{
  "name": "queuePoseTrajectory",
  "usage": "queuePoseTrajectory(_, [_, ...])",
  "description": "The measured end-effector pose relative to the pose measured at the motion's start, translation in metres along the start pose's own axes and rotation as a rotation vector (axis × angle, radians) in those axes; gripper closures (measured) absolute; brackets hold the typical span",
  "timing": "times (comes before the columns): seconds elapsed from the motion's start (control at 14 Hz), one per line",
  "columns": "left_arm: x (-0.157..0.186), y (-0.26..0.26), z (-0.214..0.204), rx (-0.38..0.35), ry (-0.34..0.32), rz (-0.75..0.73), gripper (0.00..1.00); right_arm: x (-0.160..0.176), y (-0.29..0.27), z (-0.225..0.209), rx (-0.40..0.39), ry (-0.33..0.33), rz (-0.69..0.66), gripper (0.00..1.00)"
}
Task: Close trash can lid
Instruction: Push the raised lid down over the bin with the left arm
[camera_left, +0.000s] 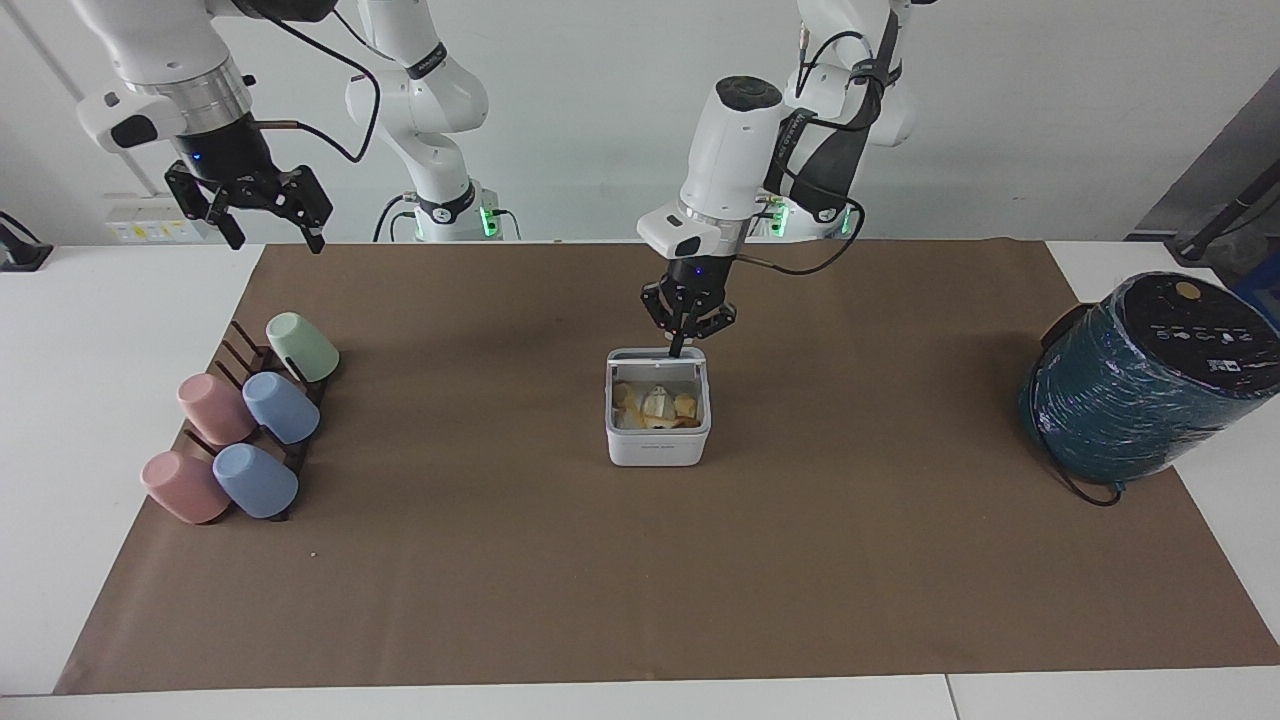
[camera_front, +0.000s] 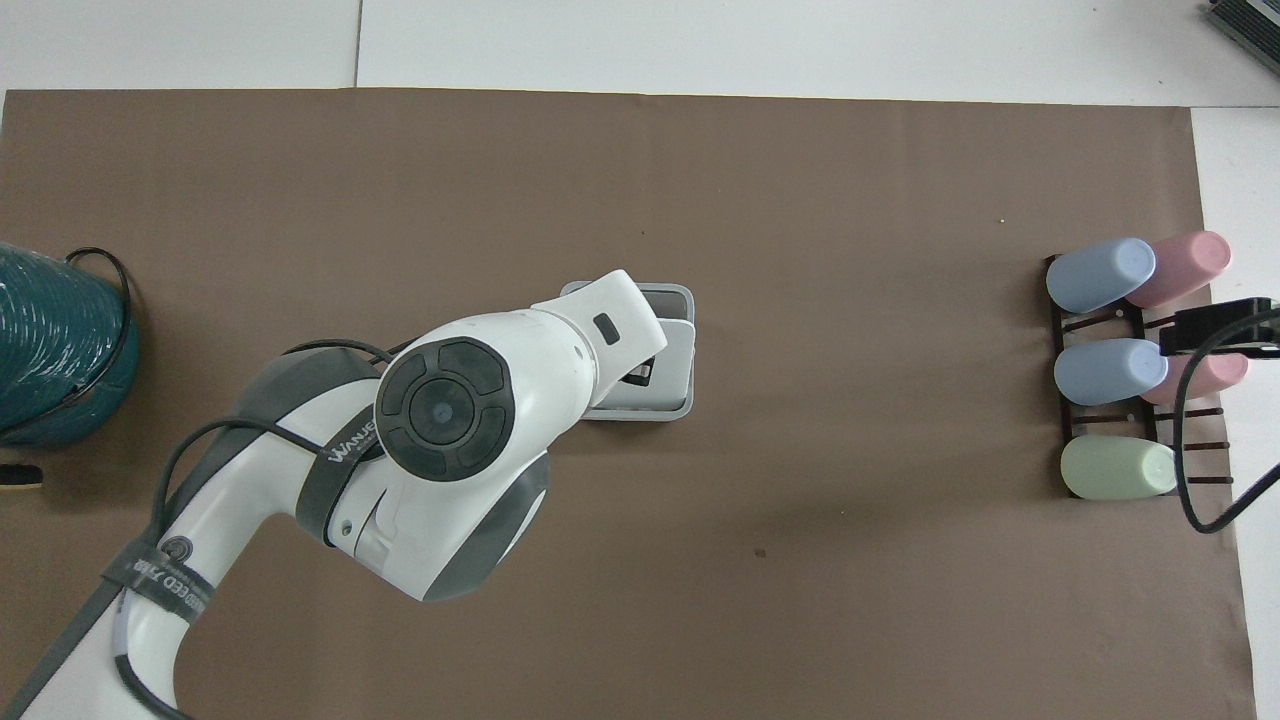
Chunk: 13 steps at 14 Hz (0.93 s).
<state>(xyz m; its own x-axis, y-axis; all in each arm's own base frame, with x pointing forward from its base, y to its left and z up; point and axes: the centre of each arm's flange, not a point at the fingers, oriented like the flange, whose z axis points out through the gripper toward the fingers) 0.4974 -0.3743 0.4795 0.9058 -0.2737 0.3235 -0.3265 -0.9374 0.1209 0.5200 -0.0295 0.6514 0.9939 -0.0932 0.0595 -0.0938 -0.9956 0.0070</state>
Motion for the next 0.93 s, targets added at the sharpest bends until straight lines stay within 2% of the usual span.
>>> queuePoseTrajectory(0.43, [0.009, -0.01, 0.046, -0.01, 0.05, -0.029, 0.99, 0.0, 0.0, 0.0, 0.0, 0.0, 0.0, 0.0])
queuePoseTrajectory(0.71, [0.009, -0.012, 0.072, -0.01, 0.052, -0.037, 0.99, 0.0, 0.0, 0.0, 0.0, 0.0, 0.0, 0.0])
queuePoseTrajectory(0.93, [0.008, -0.013, 0.077, -0.01, 0.052, -0.038, 0.99, -0.002, 0.0, -0.003, 0.001, 0.006, 0.0, 0.0])
